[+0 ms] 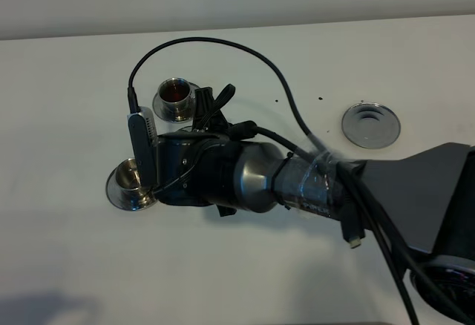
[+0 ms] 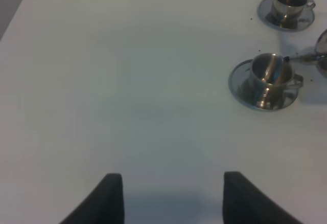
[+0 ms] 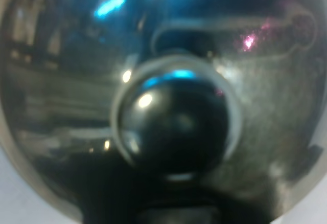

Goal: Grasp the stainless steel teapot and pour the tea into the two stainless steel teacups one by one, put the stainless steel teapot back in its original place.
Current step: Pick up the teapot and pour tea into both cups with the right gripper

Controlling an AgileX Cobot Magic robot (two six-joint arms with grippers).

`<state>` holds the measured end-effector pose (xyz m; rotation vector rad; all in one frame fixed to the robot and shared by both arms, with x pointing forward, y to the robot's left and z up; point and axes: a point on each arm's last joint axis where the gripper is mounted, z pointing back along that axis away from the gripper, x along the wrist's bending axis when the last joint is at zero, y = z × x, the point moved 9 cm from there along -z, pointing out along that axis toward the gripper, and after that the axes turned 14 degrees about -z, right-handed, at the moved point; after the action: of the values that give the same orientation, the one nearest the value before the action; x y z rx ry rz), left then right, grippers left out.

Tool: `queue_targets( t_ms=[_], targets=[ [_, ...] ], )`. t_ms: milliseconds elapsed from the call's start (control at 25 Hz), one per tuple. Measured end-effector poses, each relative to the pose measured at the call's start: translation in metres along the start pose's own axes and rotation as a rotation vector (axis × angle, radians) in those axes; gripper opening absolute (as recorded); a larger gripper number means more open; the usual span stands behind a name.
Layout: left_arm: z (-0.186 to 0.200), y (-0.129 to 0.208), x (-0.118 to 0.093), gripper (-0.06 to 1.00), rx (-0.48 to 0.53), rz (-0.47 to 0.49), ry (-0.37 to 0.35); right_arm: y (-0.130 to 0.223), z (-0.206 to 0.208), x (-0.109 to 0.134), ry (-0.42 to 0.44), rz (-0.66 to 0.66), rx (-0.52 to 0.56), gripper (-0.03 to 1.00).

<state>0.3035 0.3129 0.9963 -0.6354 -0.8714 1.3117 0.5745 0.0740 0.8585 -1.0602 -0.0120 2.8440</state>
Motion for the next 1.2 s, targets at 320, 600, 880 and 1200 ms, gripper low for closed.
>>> queue_targets(
  t_ms=[320,600,880,1200],
  targets=[
    [0.0,0.0,0.0,0.47,0.0,-0.001,0.0,-0.002,-0.007,-0.008,0.078,0.086,0.003,0.18],
    [0.0,0.0,0.0,0.47,0.0,0.0,0.0,-0.003,-0.006,-0.017,0.129,0.176,0.001,0.18],
    [0.0,0.0,0.0,0.47,0.0,0.0,0.0,-0.006,-0.011,-0.023,0.191,0.278,0.01,0.18],
    [0.0,0.0,0.0,0.47,0.0,0.0,0.0,-0.008,-0.014,-0.027,0.233,0.327,0.013,0.18]
  ],
)
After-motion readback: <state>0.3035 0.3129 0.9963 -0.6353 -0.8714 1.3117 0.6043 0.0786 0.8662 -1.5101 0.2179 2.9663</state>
